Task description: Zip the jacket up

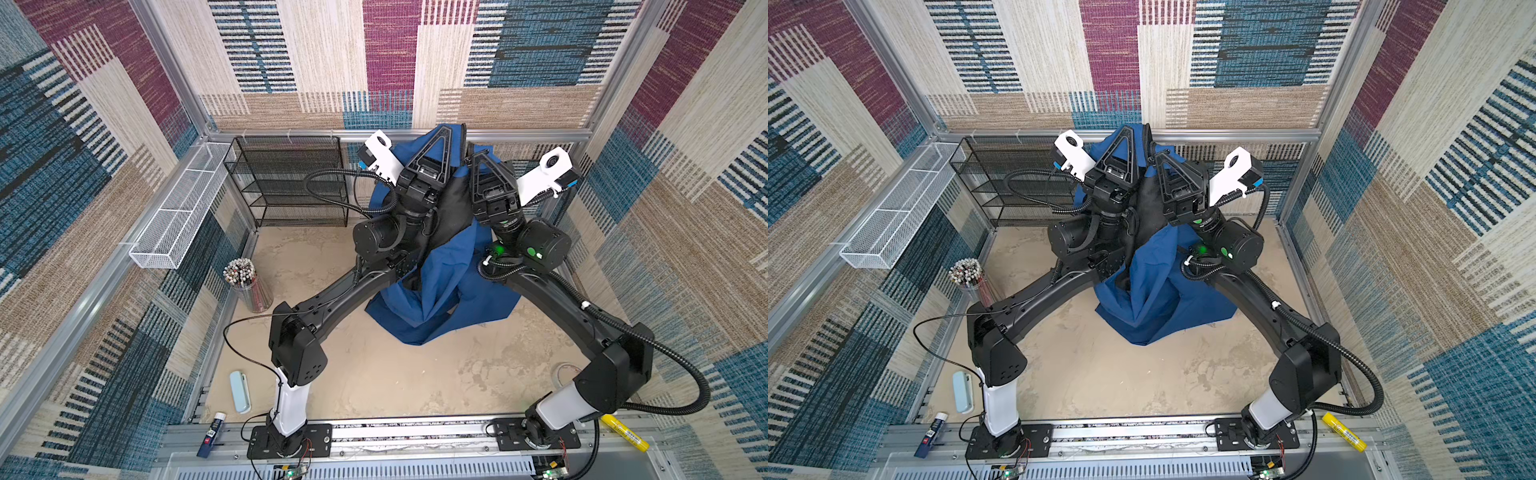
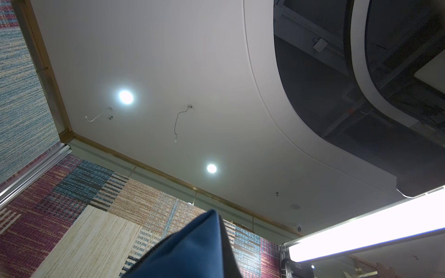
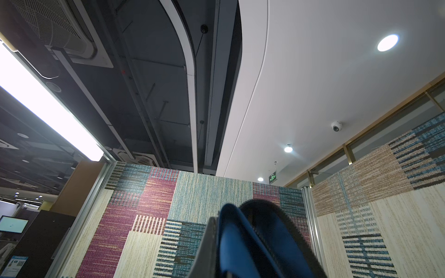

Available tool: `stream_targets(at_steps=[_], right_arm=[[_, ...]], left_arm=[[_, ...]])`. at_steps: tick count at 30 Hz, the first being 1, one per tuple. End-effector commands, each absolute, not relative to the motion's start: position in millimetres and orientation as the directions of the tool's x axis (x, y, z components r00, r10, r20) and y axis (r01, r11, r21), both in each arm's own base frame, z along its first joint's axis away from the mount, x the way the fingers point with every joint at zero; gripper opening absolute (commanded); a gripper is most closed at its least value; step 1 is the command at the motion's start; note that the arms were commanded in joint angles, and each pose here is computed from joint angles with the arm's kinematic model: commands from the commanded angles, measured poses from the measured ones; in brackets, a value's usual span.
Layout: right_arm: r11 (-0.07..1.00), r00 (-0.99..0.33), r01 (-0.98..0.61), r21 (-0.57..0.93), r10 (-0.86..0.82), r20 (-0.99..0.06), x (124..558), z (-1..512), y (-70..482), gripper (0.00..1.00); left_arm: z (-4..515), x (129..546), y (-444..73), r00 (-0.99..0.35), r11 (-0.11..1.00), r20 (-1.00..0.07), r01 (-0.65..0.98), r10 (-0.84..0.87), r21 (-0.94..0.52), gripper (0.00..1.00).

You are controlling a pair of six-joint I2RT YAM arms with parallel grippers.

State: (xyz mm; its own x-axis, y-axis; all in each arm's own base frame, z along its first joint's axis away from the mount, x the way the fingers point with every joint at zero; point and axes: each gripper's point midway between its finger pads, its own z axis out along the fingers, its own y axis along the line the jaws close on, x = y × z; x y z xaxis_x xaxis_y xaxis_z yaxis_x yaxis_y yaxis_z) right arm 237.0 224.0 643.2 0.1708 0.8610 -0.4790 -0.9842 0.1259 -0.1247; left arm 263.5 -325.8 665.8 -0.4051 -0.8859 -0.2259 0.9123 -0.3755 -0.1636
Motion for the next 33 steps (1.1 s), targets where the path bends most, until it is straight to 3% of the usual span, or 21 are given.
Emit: stream_targets(at_steps=[1,33], right_arm=[[0.188,0.292,-0.874,-0.449,0.94,-0.176,149,646,172,0.0],[0.159,0.271,-0.876,-0.456,0.943,-0.193,143,645,173,0.0]], left_arm=[[673,249,-315,-0.378,-0.365,-0.222,0.926,-0.899,-0.1,0.0],[679,253,-311,-0.357,-0.349,-0.181,0.934,-0.916,-0.076,0.0]])
